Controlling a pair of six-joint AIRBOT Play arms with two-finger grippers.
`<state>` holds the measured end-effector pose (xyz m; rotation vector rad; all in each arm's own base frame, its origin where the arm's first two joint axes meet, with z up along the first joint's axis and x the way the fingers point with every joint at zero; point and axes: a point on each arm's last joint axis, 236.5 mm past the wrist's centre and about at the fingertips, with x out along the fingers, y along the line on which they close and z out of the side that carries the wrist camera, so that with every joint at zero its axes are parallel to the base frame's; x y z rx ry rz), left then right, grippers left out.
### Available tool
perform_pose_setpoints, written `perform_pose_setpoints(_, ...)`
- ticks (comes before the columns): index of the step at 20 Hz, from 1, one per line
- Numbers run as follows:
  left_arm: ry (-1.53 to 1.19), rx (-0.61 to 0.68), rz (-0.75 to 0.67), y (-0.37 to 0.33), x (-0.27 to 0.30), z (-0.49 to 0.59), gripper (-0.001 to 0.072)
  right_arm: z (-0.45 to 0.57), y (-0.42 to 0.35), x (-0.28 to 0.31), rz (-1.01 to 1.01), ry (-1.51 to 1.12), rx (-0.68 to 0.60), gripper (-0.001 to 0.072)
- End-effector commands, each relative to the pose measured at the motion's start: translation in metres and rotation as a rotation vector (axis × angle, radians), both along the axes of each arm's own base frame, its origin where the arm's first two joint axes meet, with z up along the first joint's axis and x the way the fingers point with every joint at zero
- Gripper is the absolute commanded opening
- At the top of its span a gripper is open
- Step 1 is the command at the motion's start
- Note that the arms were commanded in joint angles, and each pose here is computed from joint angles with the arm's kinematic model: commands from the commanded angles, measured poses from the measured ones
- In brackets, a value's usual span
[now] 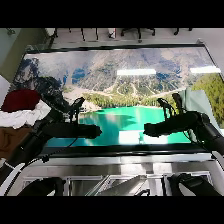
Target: Fold the shirts.
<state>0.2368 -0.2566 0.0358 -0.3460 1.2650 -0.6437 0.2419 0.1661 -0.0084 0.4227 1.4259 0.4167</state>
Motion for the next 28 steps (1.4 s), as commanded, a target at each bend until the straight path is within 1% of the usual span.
perform_pose_setpoints(1,-0.019,-0.006,0.02,0.006,0.007,0.009,0.0017,0.0,0.001,-0.001,0.0,0.003,0.003,0.002)
perform_pose_setpoints(2,-0.04,0.005,0.042,0.015,0.014,0.011,0.0018,0.0,0.001,-0.001,0.0,0.003,0.003,0.002)
perform_pose_setpoints(3,-0.085,0.047,0.07,0.033,0.025,0.012,0.0018,0.0,0.001,-0.001,0.0,0.003,0.003,0.002)
perform_pose_setpoints(4,-0.147,0.117,0.109,0.06,0.041,0.013,0.0017,0.0,0.001,-0.001,0.0,0.003,0.003,0.002)
perform_pose_setpoints(5,-0.212,0.211,0.151,0.092,0.061,0.015,0.0017,0.0,0.001,-0.001,0.0,0.003,0.003,0.002)
perform_pose_setpoints(8,-0.429,0.565,0.31,0.217,0.134,0.047,0.0022,0.0,0.001,-0.001,0.0,0.002,0.003,0.0019)
perform_pose_setpoints(9,-0.491,0.674,0.341,0.255,0.157,0.058,0.0259,0.0,0.001,-0.001,0.0,0.003,0.003,0.002)
perform_pose_setpoints(10,-0.545,0.759,0.382,0.291,0.182,0.067,0.067,0.0,0.001,-0.001,0.0,0.003,0.003,0.0019)
perform_pose_setpoints(11,-0.56,0.806,0.43,0.324,0.204,0.066,0.0696,0.0,0.001,-0.001,0.0,0.003,0.003,0.002)
perform_pose_setpoints(15,-0.5,0.86,0.563,0.426,0.269,0.012,0.0697,0.0,0.001,-0.001,0.0,0.003,0.003,0.002)
perform_pose_setpoints(18,-0.385,0.875,0.587,0.472,0.3,-0.058,0.0697,0.0,0.001,-0.001,0.0,0.003,0.003,0.0019)
perform_pose_setpoints(22,-0.283,0.876,0.573,0.488,0.319,-0.128,0.0695,0.0,0.001,-0.001,0.0,0.003,0.003,0.0019)
perform_pose_setpoints(23,-0.247,0.88,0.568,0.49,0.318,-0.138,0.0674,0.0,0.001,-0.001,0.0,0.003,0.003,0.002)
perform_pose_setpoints(24,-0.202,0.884,0.567,0.492,0.316,-0.144,0.0406,0.0,0.001,-0.001,0.0,0.003,0.003,0.002)
perform_pose_setpoints(25,-0.174,0.886,0.57,0.493,0.315,-0.141,0.0005,0.0,0.001,-0.001,0.0,0.003,0.003,0.002)
perform_pose_setpoints(26,-0.19,0.878,0.589,0.49,0.323,-0.127,0.0017,0.0,0.001,-0.001,0.0,0.002,0.003,0.0019)
perform_pose_setpoints(28,-0.281,0.873,0.611,0.478,0.345,-0.075,0.0017,0.0,0.001,-0.001,0.0,0.003,0.003,0.0019)
